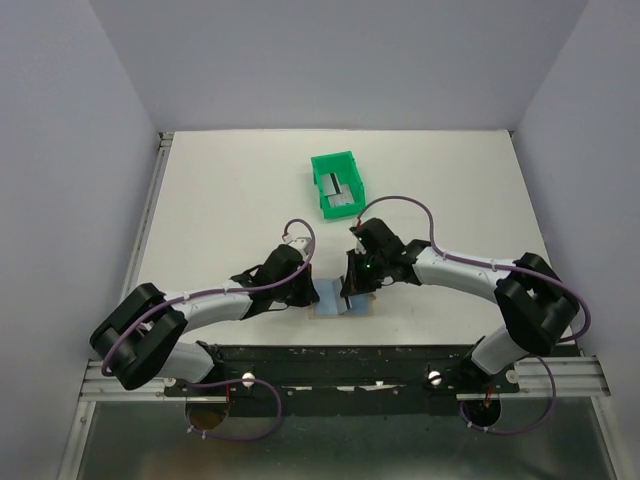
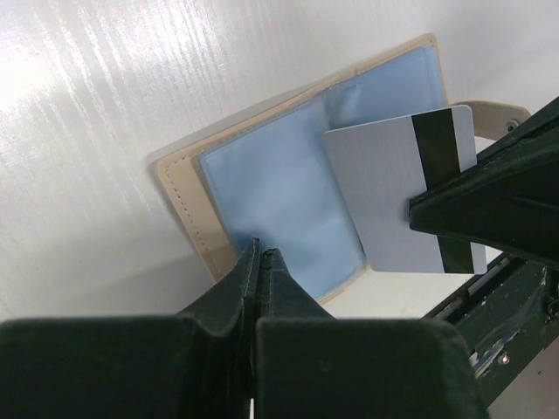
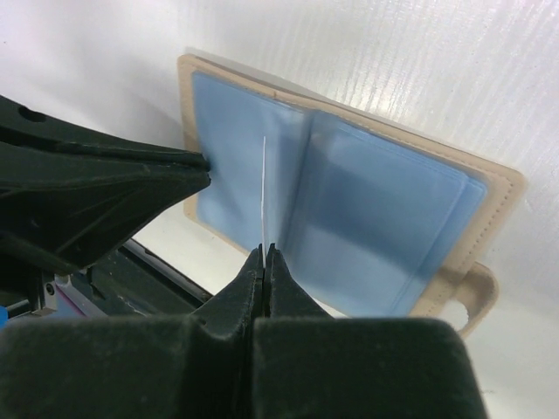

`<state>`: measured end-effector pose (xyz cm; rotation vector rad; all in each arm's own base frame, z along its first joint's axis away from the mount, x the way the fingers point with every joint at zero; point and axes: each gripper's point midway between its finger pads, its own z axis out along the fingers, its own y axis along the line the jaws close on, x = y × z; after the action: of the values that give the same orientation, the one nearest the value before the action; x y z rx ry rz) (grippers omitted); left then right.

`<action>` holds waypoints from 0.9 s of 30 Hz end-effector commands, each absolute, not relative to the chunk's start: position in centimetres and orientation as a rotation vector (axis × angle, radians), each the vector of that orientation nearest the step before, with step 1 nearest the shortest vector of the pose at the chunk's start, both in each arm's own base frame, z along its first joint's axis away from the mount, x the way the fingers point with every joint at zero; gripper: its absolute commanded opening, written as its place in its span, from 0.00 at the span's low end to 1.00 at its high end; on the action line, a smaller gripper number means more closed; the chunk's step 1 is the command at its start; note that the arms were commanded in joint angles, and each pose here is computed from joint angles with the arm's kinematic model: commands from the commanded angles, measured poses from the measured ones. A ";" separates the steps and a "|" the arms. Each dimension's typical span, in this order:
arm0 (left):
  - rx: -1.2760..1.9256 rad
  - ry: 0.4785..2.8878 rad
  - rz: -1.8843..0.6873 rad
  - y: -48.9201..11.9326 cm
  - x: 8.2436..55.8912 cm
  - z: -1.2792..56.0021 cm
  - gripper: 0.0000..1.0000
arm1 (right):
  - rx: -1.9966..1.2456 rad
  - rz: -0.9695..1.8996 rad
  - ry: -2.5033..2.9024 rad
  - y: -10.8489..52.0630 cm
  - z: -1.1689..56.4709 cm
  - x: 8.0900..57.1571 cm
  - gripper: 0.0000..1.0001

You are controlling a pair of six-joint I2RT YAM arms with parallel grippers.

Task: Put the credit cards into the card holder
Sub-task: Insert the credit card into the card holder.

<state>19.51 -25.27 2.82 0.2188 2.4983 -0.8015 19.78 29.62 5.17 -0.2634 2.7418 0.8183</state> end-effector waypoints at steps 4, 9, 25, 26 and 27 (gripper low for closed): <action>0.222 2.585 -0.751 -24.2 18.3 0.8 0.00 | -0.265 0.841 2.728 29.8 5.2 19.6 0.00; 0.222 2.587 -0.750 -24.1 18.2 0.8 0.00 | -0.176 0.762 2.766 28.7 4.1 19.6 0.00; 0.225 2.587 -0.758 -24.3 18.3 0.9 0.00 | -0.019 0.852 2.738 28.1 4.6 19.5 0.00; 0.227 2.588 -0.756 -24.3 18.3 0.9 0.00 | -0.018 0.867 2.736 28.2 4.6 19.4 0.00; 0.225 2.587 -0.758 -24.3 18.3 0.9 0.00 | -0.019 0.887 2.735 28.3 4.7 19.4 0.00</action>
<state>19.56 -25.53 2.78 0.2204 2.4968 -0.8157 19.16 27.78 4.27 -0.0474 2.7614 0.8099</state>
